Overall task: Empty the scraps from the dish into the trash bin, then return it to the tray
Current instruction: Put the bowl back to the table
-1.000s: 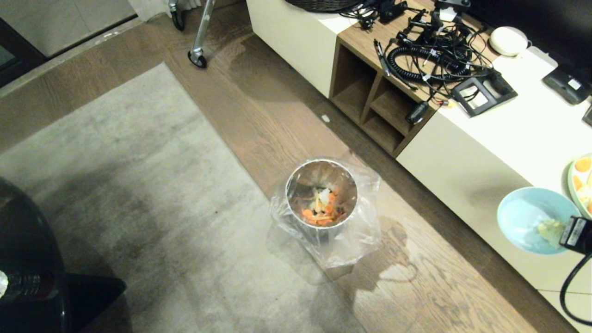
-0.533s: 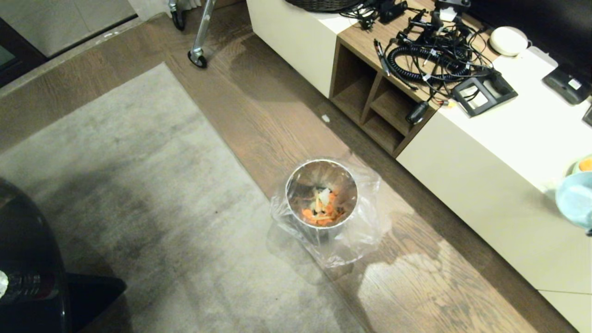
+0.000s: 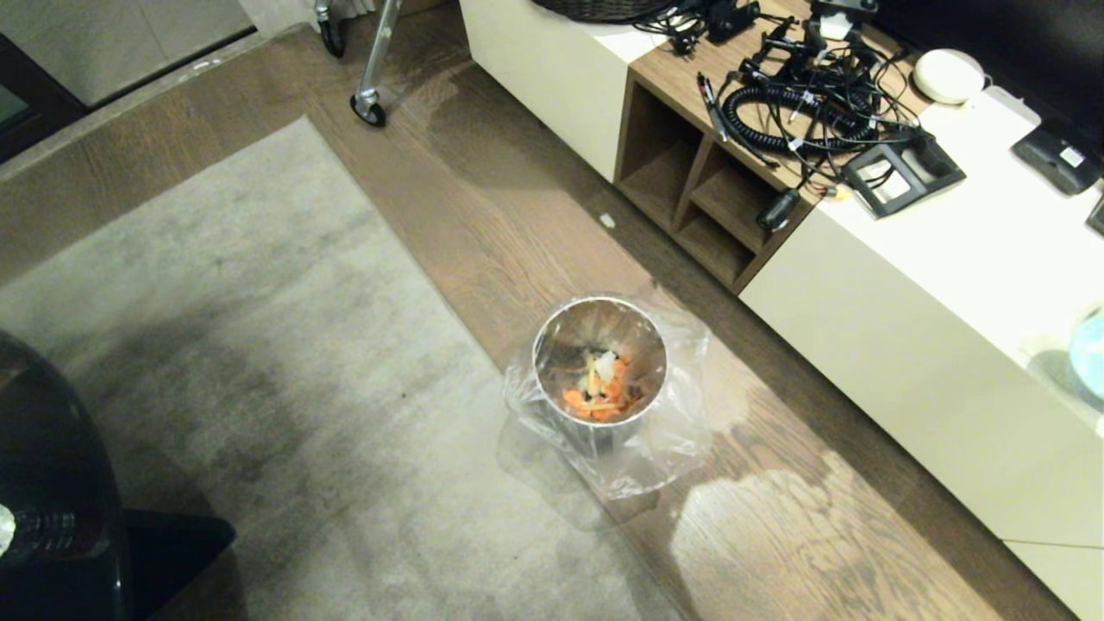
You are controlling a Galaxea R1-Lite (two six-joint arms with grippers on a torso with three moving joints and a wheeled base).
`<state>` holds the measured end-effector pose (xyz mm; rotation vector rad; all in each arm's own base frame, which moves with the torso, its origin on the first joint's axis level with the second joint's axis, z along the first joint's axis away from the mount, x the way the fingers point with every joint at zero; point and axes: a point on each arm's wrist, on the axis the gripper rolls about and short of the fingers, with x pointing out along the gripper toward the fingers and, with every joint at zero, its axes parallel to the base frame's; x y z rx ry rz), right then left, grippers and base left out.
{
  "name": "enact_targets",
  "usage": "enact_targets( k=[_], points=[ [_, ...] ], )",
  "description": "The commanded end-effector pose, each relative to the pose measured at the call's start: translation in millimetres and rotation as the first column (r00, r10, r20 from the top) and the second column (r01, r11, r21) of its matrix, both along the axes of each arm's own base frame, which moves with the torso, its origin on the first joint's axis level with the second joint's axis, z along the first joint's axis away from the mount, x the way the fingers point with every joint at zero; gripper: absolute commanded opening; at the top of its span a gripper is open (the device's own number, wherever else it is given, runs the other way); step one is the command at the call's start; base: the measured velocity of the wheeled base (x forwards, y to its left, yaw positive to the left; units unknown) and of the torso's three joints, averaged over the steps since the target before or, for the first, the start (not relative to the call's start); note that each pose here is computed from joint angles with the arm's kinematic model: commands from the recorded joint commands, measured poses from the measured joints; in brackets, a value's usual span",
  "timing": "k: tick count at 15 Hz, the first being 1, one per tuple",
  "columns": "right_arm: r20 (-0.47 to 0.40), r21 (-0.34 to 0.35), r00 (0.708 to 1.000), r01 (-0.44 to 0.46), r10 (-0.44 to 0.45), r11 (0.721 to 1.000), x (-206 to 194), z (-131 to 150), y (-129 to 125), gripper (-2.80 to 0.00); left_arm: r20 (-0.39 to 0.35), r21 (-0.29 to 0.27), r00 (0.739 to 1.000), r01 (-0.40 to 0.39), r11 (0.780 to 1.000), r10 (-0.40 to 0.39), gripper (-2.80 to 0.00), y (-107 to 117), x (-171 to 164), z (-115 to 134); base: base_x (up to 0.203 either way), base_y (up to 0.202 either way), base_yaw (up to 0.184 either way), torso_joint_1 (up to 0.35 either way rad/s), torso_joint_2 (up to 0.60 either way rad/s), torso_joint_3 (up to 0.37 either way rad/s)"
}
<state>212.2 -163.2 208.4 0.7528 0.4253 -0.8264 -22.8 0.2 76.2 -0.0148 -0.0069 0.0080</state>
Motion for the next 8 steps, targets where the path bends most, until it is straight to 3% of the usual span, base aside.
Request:
enact_targets(
  k=[1,5,8],
  points=[
    [0.045,0.015,0.999,0.016,-0.017,1.000,16.2,6.3,-8.6,-2.80,0.001,-0.001,1.000,-0.001,1.000,0.001,-2.80,0.0,0.0,0.0,0.000,0.000,0.000,0.000,0.00,0.000],
    [0.126,0.073,0.991,0.030,-0.039,0.997,52.5,11.9,-22.9,-2.80,0.001,-0.001,1.000,-0.001,1.000,0.001,-2.80,0.0,0.0,0.0,0.000,0.000,0.000,0.000,0.00,0.000],
    [0.171,0.120,0.985,0.006,-0.026,0.993,78.7,13.8,-16.0,-2.80,0.001,-0.001,1.000,-0.001,1.000,0.001,-2.80,0.0,0.0,0.0,0.000,0.000,0.000,0.000,0.00,0.000]
  ],
)
